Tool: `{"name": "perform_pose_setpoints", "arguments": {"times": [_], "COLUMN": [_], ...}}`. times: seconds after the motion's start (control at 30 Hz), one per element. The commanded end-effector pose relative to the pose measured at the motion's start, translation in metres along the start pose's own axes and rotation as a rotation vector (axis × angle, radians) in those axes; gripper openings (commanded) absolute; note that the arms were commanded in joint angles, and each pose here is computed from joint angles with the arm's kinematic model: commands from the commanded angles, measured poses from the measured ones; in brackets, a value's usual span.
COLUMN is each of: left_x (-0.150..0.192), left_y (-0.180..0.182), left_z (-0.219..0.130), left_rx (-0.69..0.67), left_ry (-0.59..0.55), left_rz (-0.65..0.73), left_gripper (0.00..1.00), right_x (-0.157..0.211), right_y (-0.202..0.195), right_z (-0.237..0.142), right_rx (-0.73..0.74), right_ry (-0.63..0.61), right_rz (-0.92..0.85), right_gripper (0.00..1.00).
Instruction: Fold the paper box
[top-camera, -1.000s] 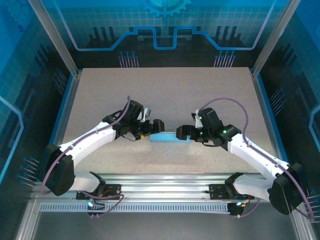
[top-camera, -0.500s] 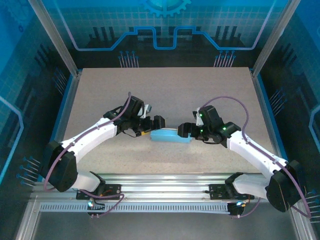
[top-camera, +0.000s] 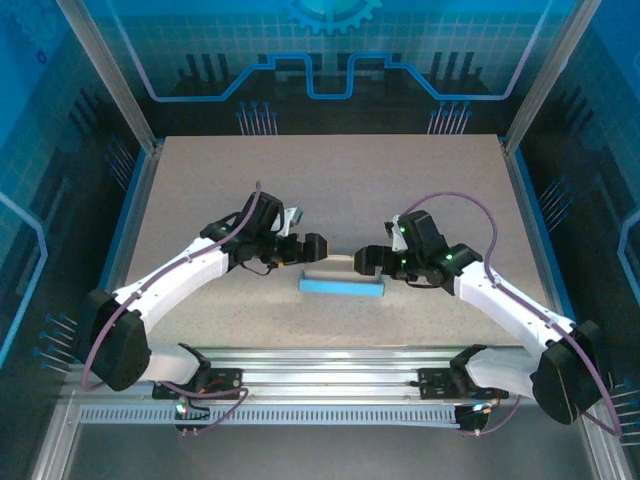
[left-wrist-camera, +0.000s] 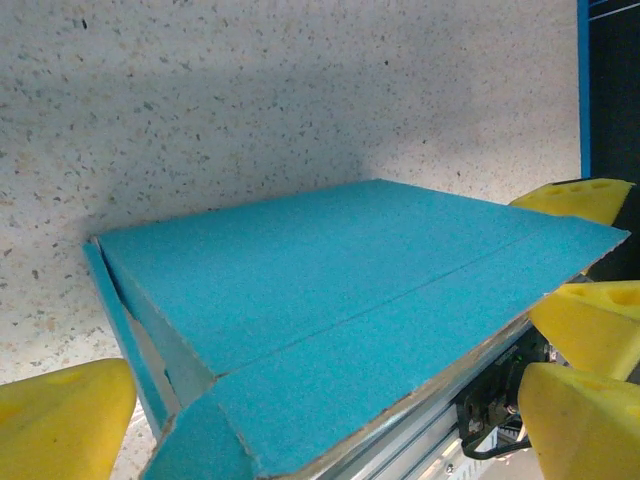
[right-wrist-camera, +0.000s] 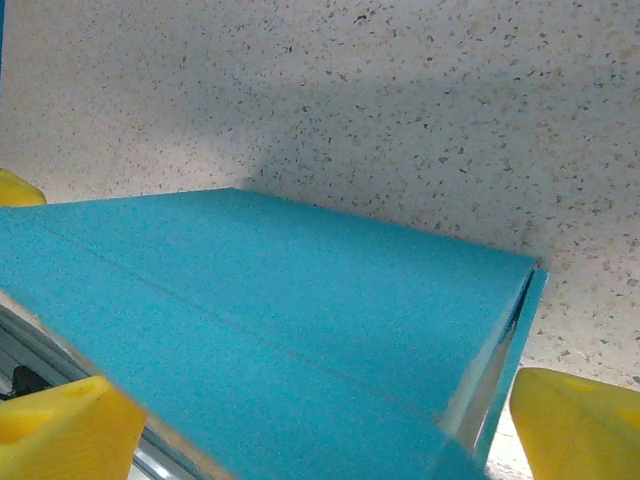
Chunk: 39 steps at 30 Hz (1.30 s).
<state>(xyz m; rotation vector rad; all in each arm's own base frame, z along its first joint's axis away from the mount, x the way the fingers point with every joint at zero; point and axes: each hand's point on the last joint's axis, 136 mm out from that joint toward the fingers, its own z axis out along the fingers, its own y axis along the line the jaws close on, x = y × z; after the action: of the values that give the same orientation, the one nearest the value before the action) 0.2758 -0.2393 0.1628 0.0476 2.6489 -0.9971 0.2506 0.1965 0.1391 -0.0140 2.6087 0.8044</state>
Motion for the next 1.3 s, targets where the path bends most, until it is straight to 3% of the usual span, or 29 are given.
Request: {"name": "perform_pose_setpoints", "arguments": {"times": [0.0,0.6,0.8,1.27], "left_x": [-0.006,0.022,0.022,0.025], "left_y": [-0.006,-0.008,0.002,-0.005], "left_z": [-0.009,-0.022,-0.022,-0.001], "left_rx": [0.013,0.094,0.037,0.113], "left_ry": [-0.014,-0.014,-0.023,0.057], "left_rz": [0.040,0.059,0.062,-0.070], "left_gripper": [0.99,0.98,0.99,0.99], "right_x": [-0.007,0.017,0.023,0.024], "right_y": [0.004,0.006,0.008,0.020], "right_z": [-0.003,-0.012,-0.015,-0.020], "right_rx": [-0.021,-0.107,-0.123,-0.198], "right_ry": [-0.009,-0.018,-0.002,-0.011], "right_rz": [-0.014,-0.058,-0.098,-0.059], "right_gripper": [0.94,0.94,0.95,1.00]}}
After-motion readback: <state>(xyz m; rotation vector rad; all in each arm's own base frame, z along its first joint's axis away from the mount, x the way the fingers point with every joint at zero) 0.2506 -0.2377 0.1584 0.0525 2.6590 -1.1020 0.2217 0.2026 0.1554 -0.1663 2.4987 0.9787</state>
